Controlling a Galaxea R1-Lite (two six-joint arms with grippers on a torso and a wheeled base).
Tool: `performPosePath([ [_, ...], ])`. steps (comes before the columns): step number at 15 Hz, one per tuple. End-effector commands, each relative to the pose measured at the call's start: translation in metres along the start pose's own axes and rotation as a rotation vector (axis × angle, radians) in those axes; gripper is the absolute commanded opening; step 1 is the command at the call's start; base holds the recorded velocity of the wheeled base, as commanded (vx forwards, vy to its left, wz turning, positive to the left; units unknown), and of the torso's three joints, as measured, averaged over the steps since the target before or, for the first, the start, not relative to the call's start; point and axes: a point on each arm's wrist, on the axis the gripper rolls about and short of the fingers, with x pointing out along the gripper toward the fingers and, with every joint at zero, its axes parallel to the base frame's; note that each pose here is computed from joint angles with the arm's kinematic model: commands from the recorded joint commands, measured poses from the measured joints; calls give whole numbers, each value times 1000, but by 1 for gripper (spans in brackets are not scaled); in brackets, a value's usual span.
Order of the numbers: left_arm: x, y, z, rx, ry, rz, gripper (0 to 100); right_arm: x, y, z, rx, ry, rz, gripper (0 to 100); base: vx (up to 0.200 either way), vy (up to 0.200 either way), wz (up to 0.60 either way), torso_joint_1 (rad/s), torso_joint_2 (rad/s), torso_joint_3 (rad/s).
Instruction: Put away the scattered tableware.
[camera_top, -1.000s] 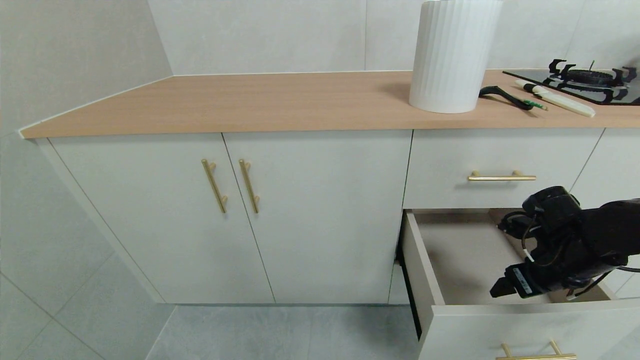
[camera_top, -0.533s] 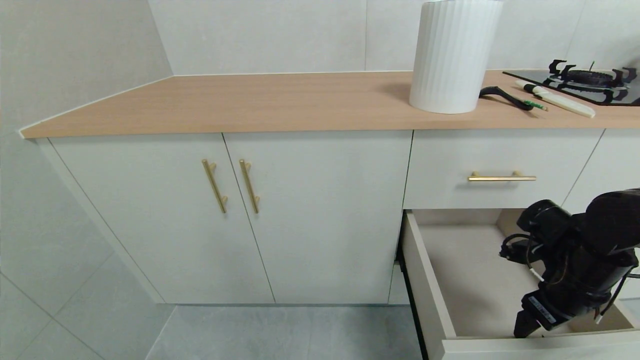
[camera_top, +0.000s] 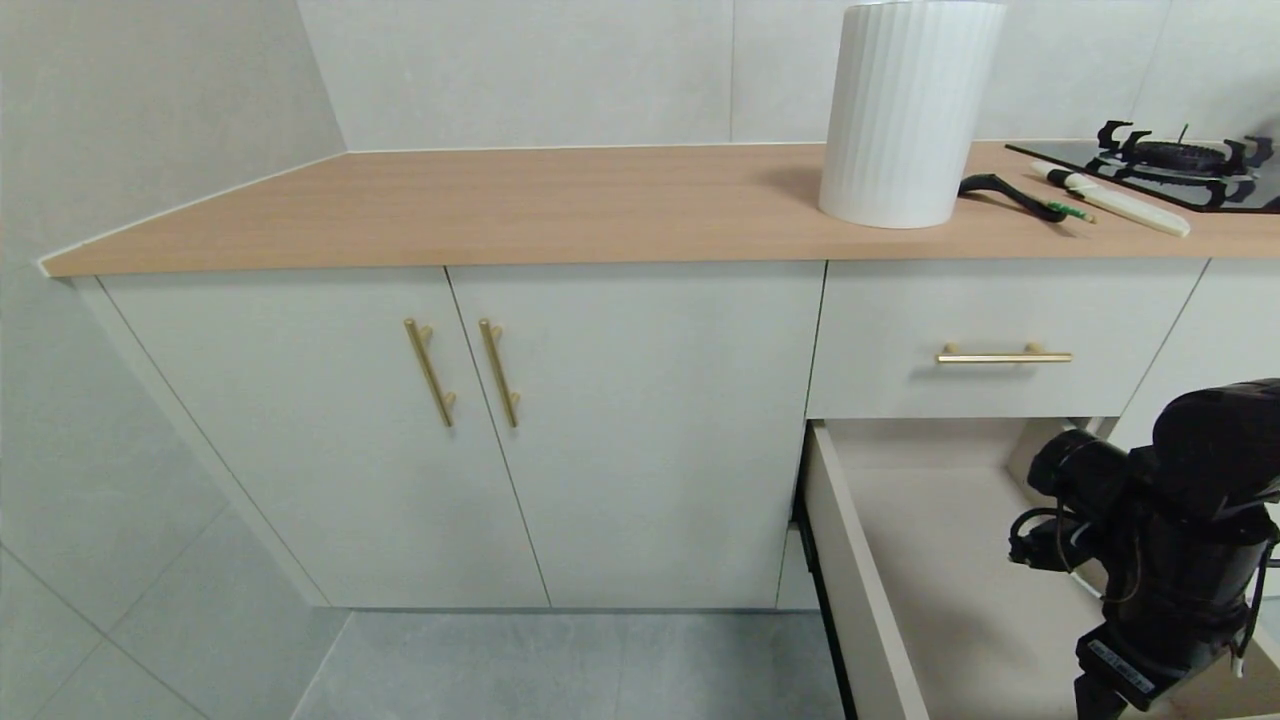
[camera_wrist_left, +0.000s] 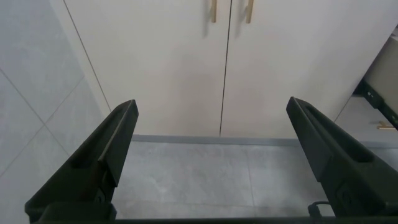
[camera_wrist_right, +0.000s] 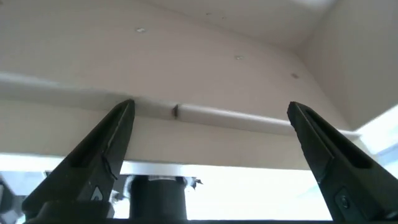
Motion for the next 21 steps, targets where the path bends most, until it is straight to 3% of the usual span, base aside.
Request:
performPosePath([
  [1, 0, 0, 0, 0, 2, 0, 100, 5, 4, 3, -16, 26, -13, 100, 0, 0, 0, 0, 0, 0],
  [3, 0, 0, 0, 0, 2, 2, 100, 2, 3, 4, -10, 8, -14, 100, 0, 0, 0, 0, 0, 0],
  [6, 0, 0, 0, 0, 2, 0, 100, -21, -2, 0, 17, -88, -16, 100, 0, 0, 0, 0, 0, 0],
  [9, 0, 0, 0, 0, 2, -2, 100, -68, -9, -19, 82, -292, 17, 100, 0, 0, 0, 0, 0, 0],
  [12, 0, 0, 0, 0, 2, 0, 100, -117, -17, -33, 284, -580, 82, 100, 0, 0, 0, 0, 0, 0],
  [13, 0, 0, 0, 0, 2, 0, 100, -129, -21, -41, 314, -690, 112, 100, 0, 0, 0, 0, 0, 0],
  [14, 0, 0, 0, 0, 2, 0, 100, -134, -22, -45, 318, -735, 126, 100, 0, 0, 0, 0, 0, 0],
  [15, 0, 0, 0, 0, 2, 0, 100, -145, -27, -56, 336, -858, 148, 100, 0, 0, 0, 0, 0, 0],
  [18, 0, 0, 0, 0, 2, 0, 100, -149, -36, -65, 387, -964, 118, 100, 0, 0, 0, 0, 0, 0],
  [21, 0, 0, 0, 0, 2, 0, 100, -151, -38, -67, 397, -1005, 106, 100, 0, 0, 0, 0, 0, 0],
])
